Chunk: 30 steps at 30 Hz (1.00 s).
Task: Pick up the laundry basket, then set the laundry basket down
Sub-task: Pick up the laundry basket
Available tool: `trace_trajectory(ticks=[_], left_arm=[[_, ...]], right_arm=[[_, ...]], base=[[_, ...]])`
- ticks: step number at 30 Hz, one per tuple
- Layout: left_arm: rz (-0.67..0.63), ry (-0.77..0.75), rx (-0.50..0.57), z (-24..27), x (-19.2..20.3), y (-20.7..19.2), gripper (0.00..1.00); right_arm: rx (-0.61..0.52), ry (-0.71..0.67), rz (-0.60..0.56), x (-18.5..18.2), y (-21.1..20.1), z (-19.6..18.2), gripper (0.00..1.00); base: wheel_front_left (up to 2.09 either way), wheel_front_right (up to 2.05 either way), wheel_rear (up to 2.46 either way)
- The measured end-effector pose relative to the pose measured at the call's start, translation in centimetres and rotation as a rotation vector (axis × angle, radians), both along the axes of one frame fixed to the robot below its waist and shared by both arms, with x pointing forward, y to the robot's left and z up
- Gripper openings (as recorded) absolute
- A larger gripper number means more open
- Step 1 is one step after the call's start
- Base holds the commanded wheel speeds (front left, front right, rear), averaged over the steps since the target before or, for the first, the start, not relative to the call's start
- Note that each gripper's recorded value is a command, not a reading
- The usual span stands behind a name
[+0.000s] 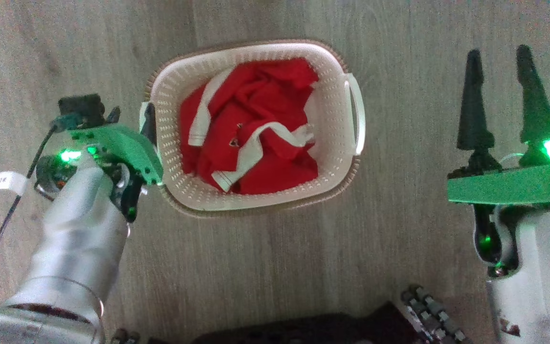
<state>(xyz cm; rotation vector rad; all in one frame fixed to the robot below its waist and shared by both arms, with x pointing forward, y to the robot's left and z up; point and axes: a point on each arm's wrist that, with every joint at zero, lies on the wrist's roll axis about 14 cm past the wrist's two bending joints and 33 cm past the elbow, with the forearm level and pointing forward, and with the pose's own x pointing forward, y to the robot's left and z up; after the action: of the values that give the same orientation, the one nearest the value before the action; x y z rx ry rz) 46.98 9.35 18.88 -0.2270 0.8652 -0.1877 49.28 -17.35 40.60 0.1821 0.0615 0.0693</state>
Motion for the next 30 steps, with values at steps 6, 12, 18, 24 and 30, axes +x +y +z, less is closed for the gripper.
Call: trace_trajectory(ticks=[6, 12, 18, 24, 30], left_arm=[[0.037, -0.137, -0.005, 4.3, 1.6, 0.4, 1.00], [0.086, -0.328, 0.004, 10.2, 2.9, 1.5, 1.00], [0.130, -0.515, 0.027, 16.4, 2.5, 2.5, 1.00], [0.144, -0.652, 0.042, 21.1, 1.3, 3.1, 1.00], [0.168, -0.796, 0.044, 26.3, -0.1, 3.6, 1.00]], right_arm=[[0.002, -0.042, 0.035, -0.1, 1.2, 2.3, 1.00], [-0.004, -0.086, 0.060, -0.5, 1.8, 4.7, 1.00], [-0.009, -0.092, 0.069, -1.6, 1.9, 6.2, 1.00], [-0.012, -0.103, 0.064, -2.4, 1.7, 7.3, 1.00], [-0.013, -0.124, 0.057, -3.0, 1.5, 8.7, 1.00]], base=[[0.00, 0.00, 0.00], [0.00, 0.00, 0.00], [0.00, 0.00, 0.00], [0.00, 0.00, 0.00], [0.00, 0.00, 0.00]])
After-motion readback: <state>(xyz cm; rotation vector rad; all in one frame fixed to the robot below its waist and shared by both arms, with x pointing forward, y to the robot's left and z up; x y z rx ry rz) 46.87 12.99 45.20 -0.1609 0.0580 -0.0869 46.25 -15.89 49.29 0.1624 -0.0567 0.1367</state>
